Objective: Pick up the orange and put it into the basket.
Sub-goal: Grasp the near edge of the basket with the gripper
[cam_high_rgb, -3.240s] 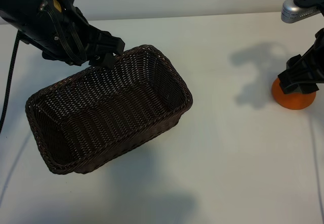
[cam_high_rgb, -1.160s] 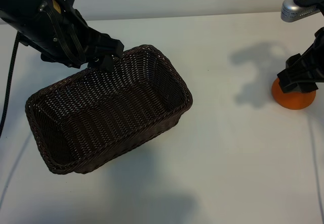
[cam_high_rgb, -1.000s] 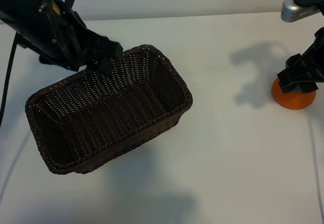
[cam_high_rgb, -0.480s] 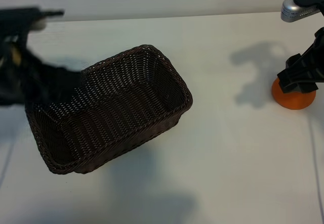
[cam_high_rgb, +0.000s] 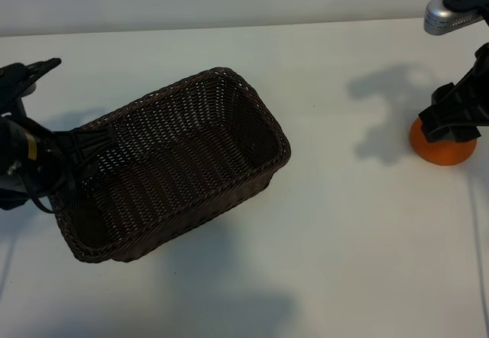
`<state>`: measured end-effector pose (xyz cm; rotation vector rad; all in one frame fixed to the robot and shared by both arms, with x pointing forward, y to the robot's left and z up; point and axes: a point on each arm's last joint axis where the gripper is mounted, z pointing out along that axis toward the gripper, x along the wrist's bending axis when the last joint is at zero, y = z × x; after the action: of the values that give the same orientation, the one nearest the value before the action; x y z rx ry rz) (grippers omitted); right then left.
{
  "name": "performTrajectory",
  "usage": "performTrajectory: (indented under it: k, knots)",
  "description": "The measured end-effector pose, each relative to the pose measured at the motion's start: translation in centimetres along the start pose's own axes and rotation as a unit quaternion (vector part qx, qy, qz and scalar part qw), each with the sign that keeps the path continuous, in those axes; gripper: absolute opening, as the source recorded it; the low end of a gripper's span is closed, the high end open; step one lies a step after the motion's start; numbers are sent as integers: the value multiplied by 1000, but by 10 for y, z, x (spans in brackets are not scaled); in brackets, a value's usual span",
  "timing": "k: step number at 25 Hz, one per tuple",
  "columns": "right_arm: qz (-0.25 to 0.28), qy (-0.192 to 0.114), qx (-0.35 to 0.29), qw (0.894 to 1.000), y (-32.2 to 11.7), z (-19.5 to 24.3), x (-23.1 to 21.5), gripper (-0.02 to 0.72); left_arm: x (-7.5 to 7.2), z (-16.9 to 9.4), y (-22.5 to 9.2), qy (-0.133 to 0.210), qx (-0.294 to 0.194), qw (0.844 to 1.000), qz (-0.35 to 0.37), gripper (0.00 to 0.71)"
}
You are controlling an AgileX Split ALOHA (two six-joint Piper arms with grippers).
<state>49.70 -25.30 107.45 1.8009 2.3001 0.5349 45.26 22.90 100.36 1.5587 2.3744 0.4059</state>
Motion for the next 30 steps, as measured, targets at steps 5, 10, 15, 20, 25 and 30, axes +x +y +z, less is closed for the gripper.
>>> performTrajectory:
  k: [5,10,15,20,25,30]
  knots:
    - [0,0,0,1000,0,0,0,595,4,9,-1,21,16,1000,-8,592]
    - [0,0,0,1000,0,0,0,595,5,9,-3,27,28,999,-8,592]
    - [0,0,0,1000,0,0,0,595,4,11,-4,30,34,999,-4,592]
    - [0,0,0,1000,0,0,0,595,3,19,-5,44,50,998,10,592]
    - [0,0,0,1000,0,0,0,595,3,20,-6,46,52,998,11,592]
    - [0,0,0,1000,0,0,0,595,8,11,-7,51,51,997,22,592]
